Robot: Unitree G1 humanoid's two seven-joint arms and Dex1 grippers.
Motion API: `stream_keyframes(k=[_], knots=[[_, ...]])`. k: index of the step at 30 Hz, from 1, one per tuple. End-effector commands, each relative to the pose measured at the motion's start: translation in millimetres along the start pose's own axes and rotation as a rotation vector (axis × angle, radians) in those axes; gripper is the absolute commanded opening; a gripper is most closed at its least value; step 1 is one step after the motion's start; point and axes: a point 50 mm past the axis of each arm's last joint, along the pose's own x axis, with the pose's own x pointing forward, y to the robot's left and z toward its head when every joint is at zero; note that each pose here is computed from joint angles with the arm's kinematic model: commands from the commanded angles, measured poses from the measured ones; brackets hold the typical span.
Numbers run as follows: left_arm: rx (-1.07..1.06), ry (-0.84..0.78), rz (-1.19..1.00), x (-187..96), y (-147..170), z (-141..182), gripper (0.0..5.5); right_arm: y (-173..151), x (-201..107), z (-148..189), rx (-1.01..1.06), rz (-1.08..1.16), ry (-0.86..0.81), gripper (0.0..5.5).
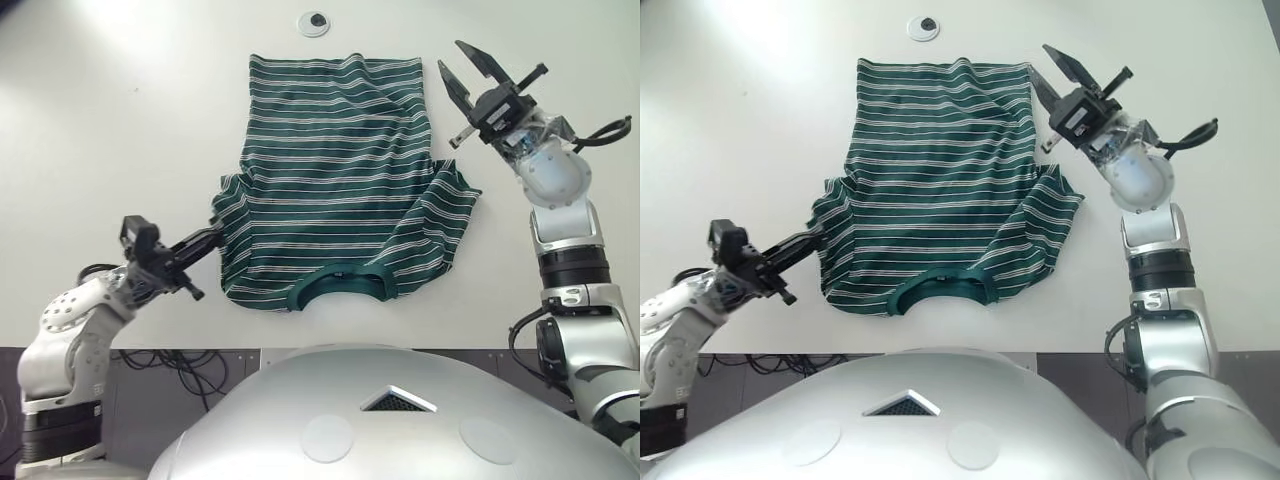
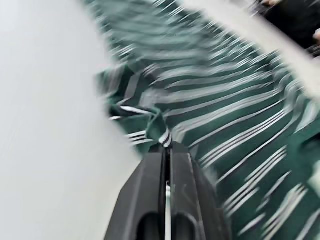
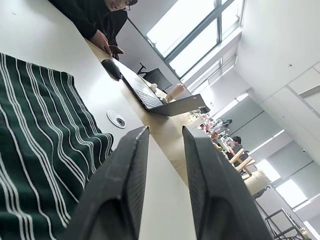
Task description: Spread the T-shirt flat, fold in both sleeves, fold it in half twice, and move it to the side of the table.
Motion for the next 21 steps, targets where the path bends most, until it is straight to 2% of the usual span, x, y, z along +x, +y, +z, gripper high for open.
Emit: stream_keyframes(k=[1,6,12,14,18,21], knots=[[-0.004,-0.076,-0.103,27,-20,15,0.03,-9,-19,-3,-0.014,-0.003,0.038,1.22],[-0.017,-0.06,-0.179,64,-34,8,0.03,-10,-41,-4,-0.01,-0.001,0.068,1.22],[-0.011,-0.001,-0.177,85,-37,-7,0.03,-14,-71,-3,0.089,-0.012,0.132,1.22],[-0.003,0.018,-0.156,86,-35,-11,0.23,-10,-82,-3,0.225,0.006,0.177,1.22],[-0.002,0.02,-0.155,83,-36,-12,0.8,13,-110,5,0.715,0.132,0.299,1.22],[-0.006,0.004,-0.156,82,-38,-8,1.21,18,-129,4,0.985,0.157,0.45,1.22]])
